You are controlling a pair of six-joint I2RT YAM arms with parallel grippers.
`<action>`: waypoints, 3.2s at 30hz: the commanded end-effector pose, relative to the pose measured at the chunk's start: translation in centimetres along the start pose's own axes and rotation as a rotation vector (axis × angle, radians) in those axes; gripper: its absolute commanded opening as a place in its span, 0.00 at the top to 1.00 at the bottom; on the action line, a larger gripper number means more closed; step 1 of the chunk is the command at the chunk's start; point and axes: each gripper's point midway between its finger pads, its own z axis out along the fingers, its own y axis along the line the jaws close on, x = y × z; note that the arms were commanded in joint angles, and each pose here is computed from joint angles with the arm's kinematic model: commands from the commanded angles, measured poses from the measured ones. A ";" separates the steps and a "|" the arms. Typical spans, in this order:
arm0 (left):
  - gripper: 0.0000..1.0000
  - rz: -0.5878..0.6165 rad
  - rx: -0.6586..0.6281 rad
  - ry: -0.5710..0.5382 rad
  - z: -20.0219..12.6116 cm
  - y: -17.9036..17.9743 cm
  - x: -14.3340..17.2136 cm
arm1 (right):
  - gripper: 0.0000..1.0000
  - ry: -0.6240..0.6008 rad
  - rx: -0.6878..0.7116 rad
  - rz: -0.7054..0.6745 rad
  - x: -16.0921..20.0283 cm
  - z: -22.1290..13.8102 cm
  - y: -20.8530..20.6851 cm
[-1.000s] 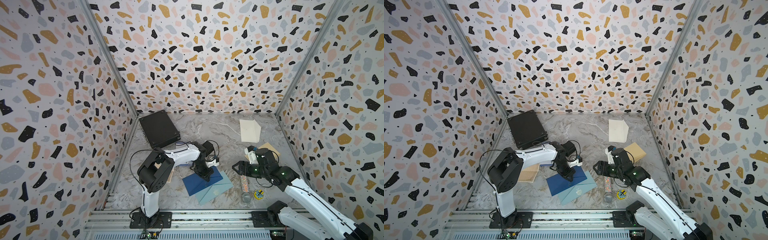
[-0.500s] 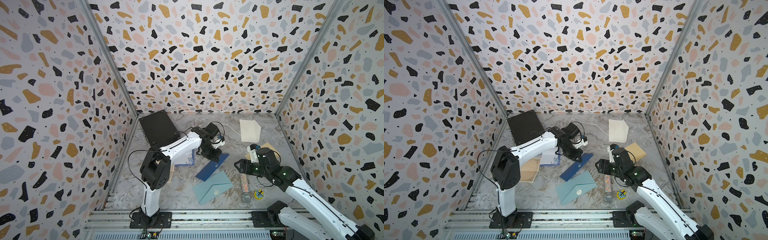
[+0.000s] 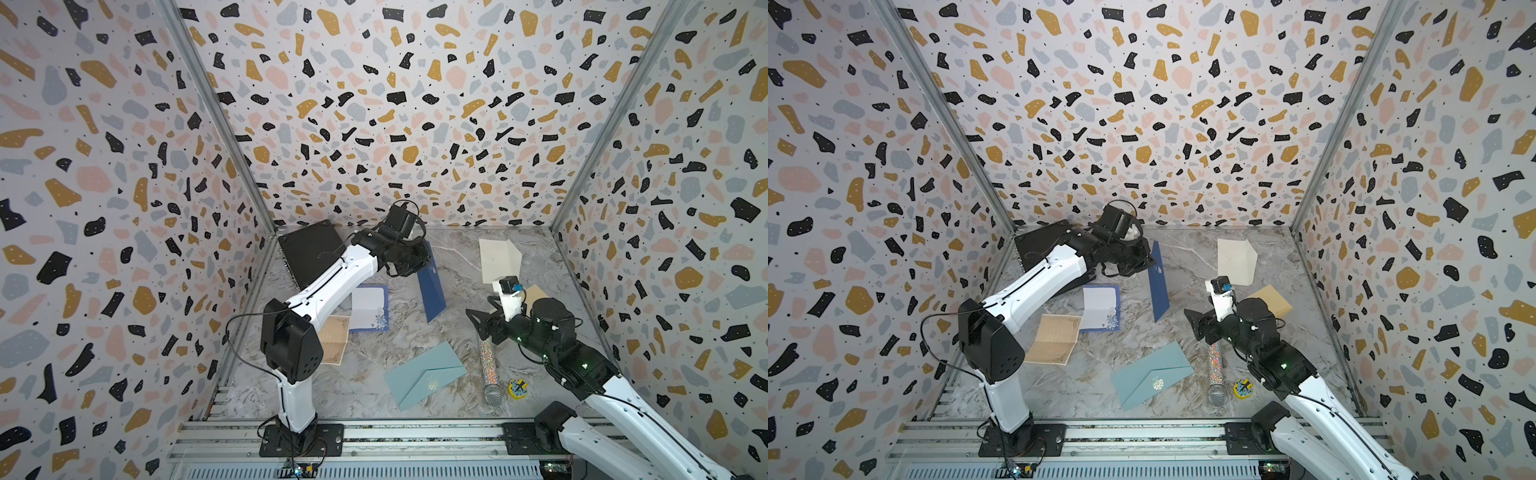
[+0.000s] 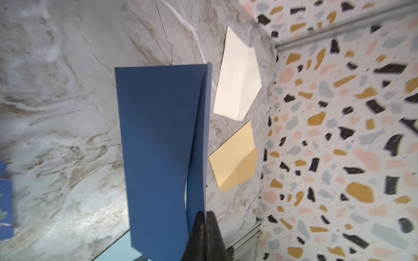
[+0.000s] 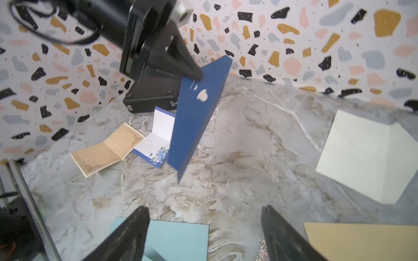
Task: Take the letter paper out of the envelope
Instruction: Pick up the envelope from the envelope.
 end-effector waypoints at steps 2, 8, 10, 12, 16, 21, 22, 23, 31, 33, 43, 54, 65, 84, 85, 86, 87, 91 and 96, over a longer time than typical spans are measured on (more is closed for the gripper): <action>1.00 -0.324 0.109 -0.130 -2.6 -1.5 -4.1 | 0.17 -0.064 -0.012 -0.273 -1.5 0.7 1.2; 1.00 -0.453 0.137 -0.109 -2.8 -1.2 -4.2 | 0.15 -0.060 0.086 -0.454 -2.7 3.4 1.3; 1.00 -0.452 0.137 -0.116 -2.9 -1.1 -4.3 | 0.14 -0.052 0.102 -0.487 -2.5 4.6 1.2; 1.00 -0.455 0.142 -0.115 -3.0 -1.1 -4.3 | 0.14 -0.051 0.111 -0.490 -2.6 5.7 1.1; 1.00 -0.462 0.162 -0.104 -3.0 -1.2 -4.1 | 0.14 -0.063 0.117 -0.461 -3.6 7.1 1.2; 1.00 -0.464 0.159 -0.089 -3.0 -0.6 -3.4 | 0.15 -0.048 0.167 -0.453 -4.0 8.1 0.4; 1.00 -0.469 0.156 -0.083 -2.9 -0.4 -3.3 | 0.14 -0.048 0.162 -0.448 -4.1 8.3 0.5; 1.00 -0.472 0.162 -0.076 -2.9 -0.4 -3.1 | 0.14 -0.046 0.157 -0.437 -4.2 8.5 0.6; 1.00 -0.483 0.189 -0.053 -3.2 -0.7 -2.6 | 0.21 0.049 0.106 -0.349 -4.1 10.6 1.1; 1.00 -0.481 0.189 -0.050 -3.3 -0.7 -2.4 | 0.24 0.058 0.099 -0.324 -4.2 11.0 0.9; 1.00 -0.479 0.192 -0.047 -3.7 -0.3 -1.9 | 0.52 0.122 0.057 -0.193 -4.0 11.9 0.6; 1.00 -0.468 0.247 -0.038 -3.7 -1.0 -1.9 | 1.00 0.135 0.035 -0.120 -4.1 11.9 0.8; 0.13 -0.248 0.264 -0.169 -7.4 -1.6 -4.8 | 1.00 0.097 0.029 0.142 -7.6 10.6 -1.5; 0.25 0.011 0.671 0.010 -3.4 -3.0 -1.7 | 1.00 -0.069 -0.100 1.258 -11.8 11.1 -7.5; 0.25 0.010 0.683 0.018 -3.1 -3.0 -1.6 | 1.00 -0.072 -0.109 1.303 -11.5 11.3 -7.5; 0.25 0.007 0.690 0.026 -2.8 -2.9 -1.4 | 1.00 -0.077 -0.120 1.335 -11.3 11.4 -7.5; 0.25 0.000 0.685 0.043 -2.2 -2.7 -1.1 | 1.00 -0.081 -0.130 1.360 -11.3 11.5 -7.5; 0.27 -0.025 0.721 0.073 -1.0 -2.8 -0.8 | 1.00 -0.053 -0.149 1.437 -10.7 11.8 -7.2; 0.46 -0.032 0.729 0.112 0.2 -3.0 -0.6 | 1.00 -0.099 -0.184 1.560 -10.3 11.6 -7.4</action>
